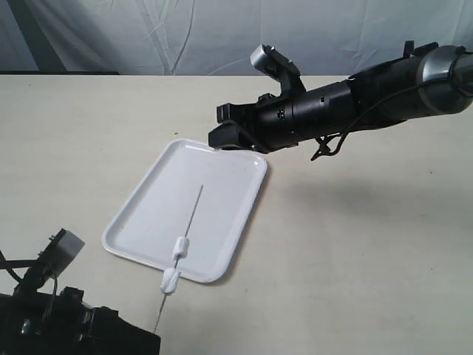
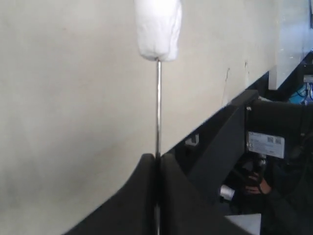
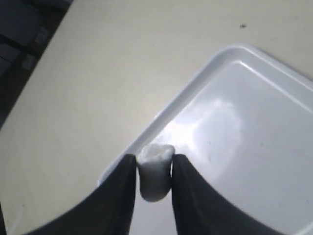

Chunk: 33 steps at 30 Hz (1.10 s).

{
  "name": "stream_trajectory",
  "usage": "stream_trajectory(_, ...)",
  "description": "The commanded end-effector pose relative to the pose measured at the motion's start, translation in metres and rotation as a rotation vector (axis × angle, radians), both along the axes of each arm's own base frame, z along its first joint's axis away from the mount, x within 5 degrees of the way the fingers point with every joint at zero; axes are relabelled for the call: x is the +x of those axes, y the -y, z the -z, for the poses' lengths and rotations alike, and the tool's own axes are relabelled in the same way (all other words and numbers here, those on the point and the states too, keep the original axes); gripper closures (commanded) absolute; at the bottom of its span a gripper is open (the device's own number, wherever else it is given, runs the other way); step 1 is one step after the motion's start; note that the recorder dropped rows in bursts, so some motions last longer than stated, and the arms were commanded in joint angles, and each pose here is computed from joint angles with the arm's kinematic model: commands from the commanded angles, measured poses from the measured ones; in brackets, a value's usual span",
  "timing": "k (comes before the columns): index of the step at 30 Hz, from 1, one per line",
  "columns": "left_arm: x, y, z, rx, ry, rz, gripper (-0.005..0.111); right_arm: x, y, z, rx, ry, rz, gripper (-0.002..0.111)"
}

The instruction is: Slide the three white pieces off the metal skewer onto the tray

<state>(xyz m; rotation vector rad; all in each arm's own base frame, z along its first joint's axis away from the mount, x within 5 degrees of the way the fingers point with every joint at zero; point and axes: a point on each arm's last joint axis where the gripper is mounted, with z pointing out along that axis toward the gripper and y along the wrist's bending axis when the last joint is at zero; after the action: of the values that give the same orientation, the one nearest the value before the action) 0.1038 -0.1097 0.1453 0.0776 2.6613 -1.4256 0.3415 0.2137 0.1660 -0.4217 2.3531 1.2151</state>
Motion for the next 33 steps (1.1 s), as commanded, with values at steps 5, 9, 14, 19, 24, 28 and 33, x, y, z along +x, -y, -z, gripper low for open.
stream_trajectory(5, 0.021, 0.0, -0.006, 0.029, 0.104, -0.096, 0.107, -0.011, 0.0, 0.004, -0.039, -0.09, -0.091, 0.059)
stream_trajectory(9, 0.028, 0.003, -0.012, 0.014, 0.124, -0.104, 0.107, -0.018, -0.005, -0.004, 0.072, -0.148, -0.15, 0.062)
stream_trajectory(14, 0.031, 0.004, -0.015, 0.01, 0.132, -0.106, 0.107, -0.022, -0.006, -0.006, 0.095, -0.167, -0.193, 0.062)
stream_trajectory(19, 0.034, 0.005, -0.017, 0.006, 0.145, -0.107, 0.107, -0.028, -0.014, -0.007, 0.102, -0.191, -0.217, 0.062)
stream_trajectory(24, 0.04, 0.007, -0.023, -0.006, 0.161, -0.111, 0.107, -0.038, -0.028, -0.006, 0.091, -0.19, -0.251, 0.062)
stream_trajectory(28, 0.04, 0.007, -0.023, -0.007, 0.159, -0.112, 0.107, -0.04, -0.031, -0.006, 0.085, -0.187, -0.257, 0.062)
stream_trajectory(33, 0.04, 0.007, -0.022, -0.001, 0.16, -0.116, 0.107, -0.042, -0.032, -0.007, 0.098, -0.199, -0.276, 0.062)
